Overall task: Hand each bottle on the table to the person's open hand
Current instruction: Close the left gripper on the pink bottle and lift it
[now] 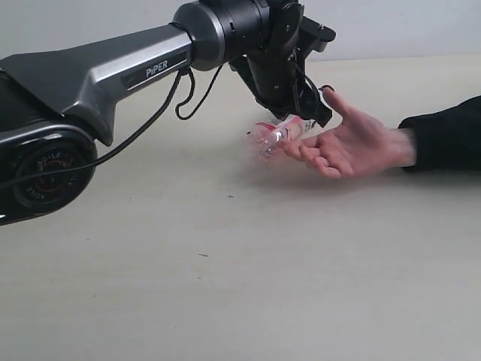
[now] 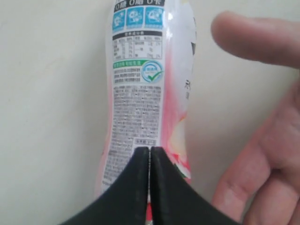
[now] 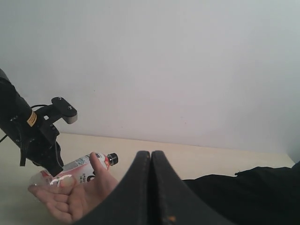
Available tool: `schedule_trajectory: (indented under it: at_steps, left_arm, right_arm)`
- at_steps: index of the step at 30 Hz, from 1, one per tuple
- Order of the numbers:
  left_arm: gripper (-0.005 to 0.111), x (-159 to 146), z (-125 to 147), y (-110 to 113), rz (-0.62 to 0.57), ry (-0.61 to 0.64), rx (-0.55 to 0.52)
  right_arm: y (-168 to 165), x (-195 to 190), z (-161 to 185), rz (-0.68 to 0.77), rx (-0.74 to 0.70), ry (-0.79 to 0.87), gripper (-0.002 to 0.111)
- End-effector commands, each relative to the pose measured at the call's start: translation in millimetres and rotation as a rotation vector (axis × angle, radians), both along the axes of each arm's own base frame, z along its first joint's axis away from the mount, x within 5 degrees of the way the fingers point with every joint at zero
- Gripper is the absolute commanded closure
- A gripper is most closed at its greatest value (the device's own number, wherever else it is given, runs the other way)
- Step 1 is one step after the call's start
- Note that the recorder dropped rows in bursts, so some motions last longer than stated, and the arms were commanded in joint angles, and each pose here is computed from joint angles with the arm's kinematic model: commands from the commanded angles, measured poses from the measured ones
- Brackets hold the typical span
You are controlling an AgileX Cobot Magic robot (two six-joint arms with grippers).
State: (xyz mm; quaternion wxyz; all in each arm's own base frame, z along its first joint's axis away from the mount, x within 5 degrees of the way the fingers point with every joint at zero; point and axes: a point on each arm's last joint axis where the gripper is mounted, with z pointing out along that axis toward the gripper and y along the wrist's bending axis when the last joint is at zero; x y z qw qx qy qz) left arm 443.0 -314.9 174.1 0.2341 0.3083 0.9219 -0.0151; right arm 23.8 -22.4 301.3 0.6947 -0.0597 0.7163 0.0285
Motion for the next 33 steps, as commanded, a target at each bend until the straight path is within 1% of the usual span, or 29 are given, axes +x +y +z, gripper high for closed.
schedule_trajectory:
  at_steps: [1, 2, 4, 5, 6, 7, 8, 9, 11, 14, 16, 18, 20, 21, 23, 25, 29, 31, 33]
  left_arm:
    - [0.104, -1, 8, 1, 0.002, 0.0, 0.003]
    - [0.104, -1, 9, 1, 0.004, -0.002, 0.0]
    - [0.094, 0, 10, 0, 0.022, -0.017, -0.025]
    - [0.076, 1, 10, -1, 0.02, -0.031, -0.036]
    - [0.067, 2, 11, -2, 0.019, -0.037, -0.041]
    - [0.044, 4, 11, -3, 0.015, -0.058, -0.057]
    - [0.029, 5, 10, -4, 0.012, -0.071, -0.067]
    - [0.027, 6, 6, -5, 0.011, -0.07, -0.067]
    - [0.028, 9, -8, -5, 0.005, -0.073, -0.042]
    - [0.028, 11, -35, -6, -0.001, -0.053, -0.007]
    - [0.028, 12, -45, -6, -0.006, -0.042, 0.009]
    - [0.03, 12, -48, -6, -0.017, -0.041, 0.017]
    - [0.04, 12, -48, -6, -0.029, -0.043, 0.023]
    - [0.049, 12, -48, -6, -0.029, -0.044, 0.024]
    - [0.074, 11, -46, -5, -0.028, -0.044, 0.026]
    - [0.105, 12, -44, -5, -0.029, -0.048, 0.026]
    - [0.105, 12, -37, -5, -0.027, -0.059, 0.022]
    - [0.106, 11, -24, -4, -0.002, -0.068, 0.002]
    - [0.107, 9, -7, -2, 0.05, -0.079, -0.027]
  right_arm:
    - [0, 0, -2, 0.005, 0.0, 0.001, 0.108]
    - [0, 0, -2, 0.005, 0.0, 0.001, 0.108]
    - [0, 0, -2, 0.005, 0.0, 0.001, 0.108]
    - [0, 0, -2, 0.005, 0.0, 0.001, 0.108]
    - [0, 0, -2, 0.005, 0.0, 0.001, 0.108]
    - [0, 0, -2, 0.005, 0.0, 0.001, 0.108]
    - [0, 0, -2, 0.005, 0.0, 0.001, 0.108]
    - [0, 0, -2, 0.005, 0.0, 0.001, 0.108]
    - [0, 0, -2, 0.005, 0.0, 0.001, 0.108]
    - [0, 0, -2, 0.005, 0.0, 0.001, 0.108]
    - [0, 0, -2, 0.005, 0.0, 0.001, 0.108]
    - [0, 0, -2, 0.004, -0.002, 0.001, 0.108]
    - [0, 0, -2, 0.004, -0.002, 0.001, 0.108]
    - [0, 0, -2, 0.004, -0.002, 0.001, 0.108]
    - [0, 0, -2, 0.004, -0.002, 0.001, 0.108]
    - [0, 0, -2, 0.004, -0.002, 0.001, 0.108]
    - [0, 0, -2, 0.004, -0.002, 0.001, 0.108]
    - [0, 0, -2, 0.004, -0.002, 0.001, 0.108]
    - [0, 0, -2, 0.004, -0.002, 0.001, 0.108]
